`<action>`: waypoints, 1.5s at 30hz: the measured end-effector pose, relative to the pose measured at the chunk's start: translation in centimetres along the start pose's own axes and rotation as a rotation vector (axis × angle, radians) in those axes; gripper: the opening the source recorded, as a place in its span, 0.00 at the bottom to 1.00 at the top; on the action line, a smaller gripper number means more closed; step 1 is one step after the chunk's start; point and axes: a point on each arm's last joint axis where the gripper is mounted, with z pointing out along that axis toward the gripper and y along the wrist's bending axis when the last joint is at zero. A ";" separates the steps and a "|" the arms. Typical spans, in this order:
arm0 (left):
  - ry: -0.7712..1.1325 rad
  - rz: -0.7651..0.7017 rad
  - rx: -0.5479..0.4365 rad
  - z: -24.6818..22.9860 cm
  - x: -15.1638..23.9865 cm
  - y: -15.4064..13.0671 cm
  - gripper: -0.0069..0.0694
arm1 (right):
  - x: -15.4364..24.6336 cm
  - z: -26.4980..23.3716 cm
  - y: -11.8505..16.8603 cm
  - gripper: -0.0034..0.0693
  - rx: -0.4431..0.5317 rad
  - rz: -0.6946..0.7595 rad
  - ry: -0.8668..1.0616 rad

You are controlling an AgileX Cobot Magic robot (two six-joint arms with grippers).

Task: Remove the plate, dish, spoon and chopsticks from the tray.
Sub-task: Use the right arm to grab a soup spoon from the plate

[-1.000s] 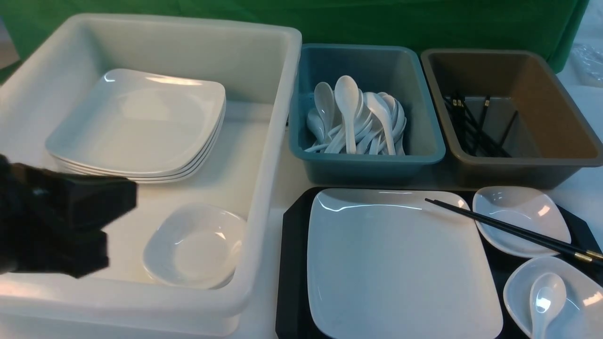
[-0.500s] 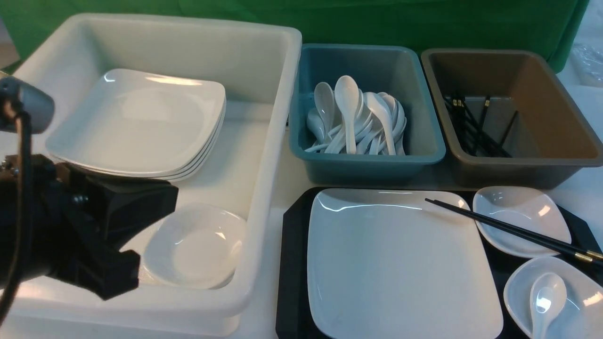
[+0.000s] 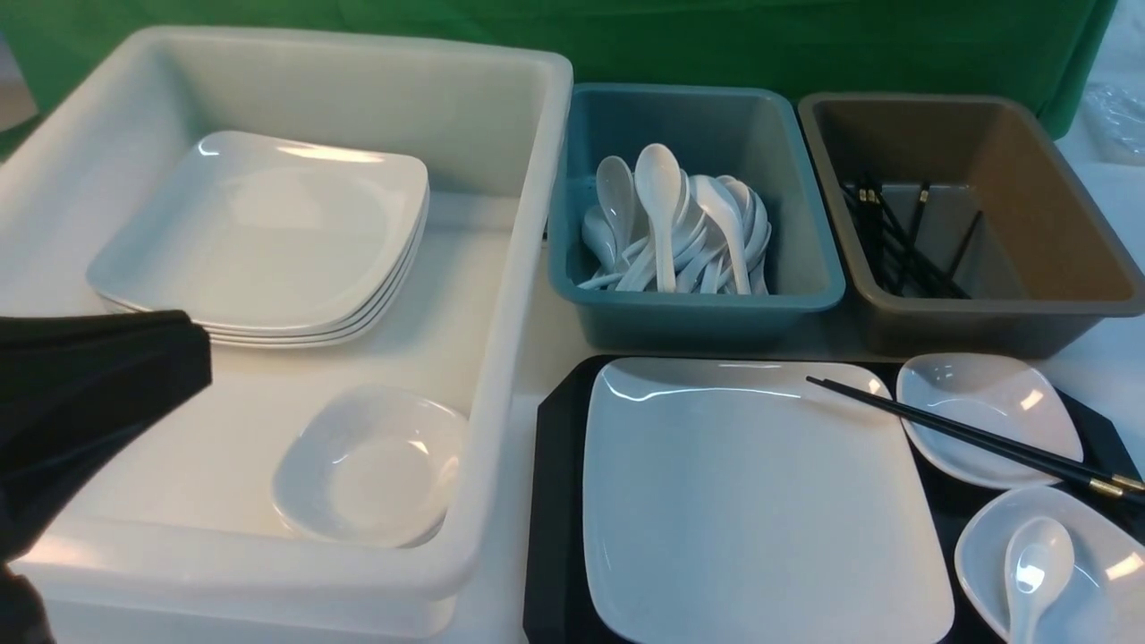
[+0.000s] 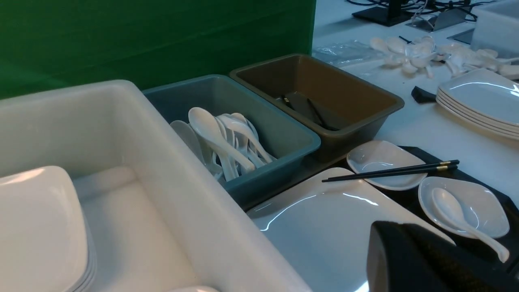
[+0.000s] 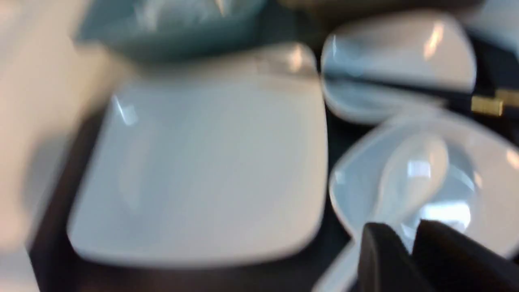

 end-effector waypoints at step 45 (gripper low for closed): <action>0.030 0.056 0.085 0.0 0.3 -0.8 0.10 | -3.5 17.6 -2.1 0.49 0.206 0.122 0.537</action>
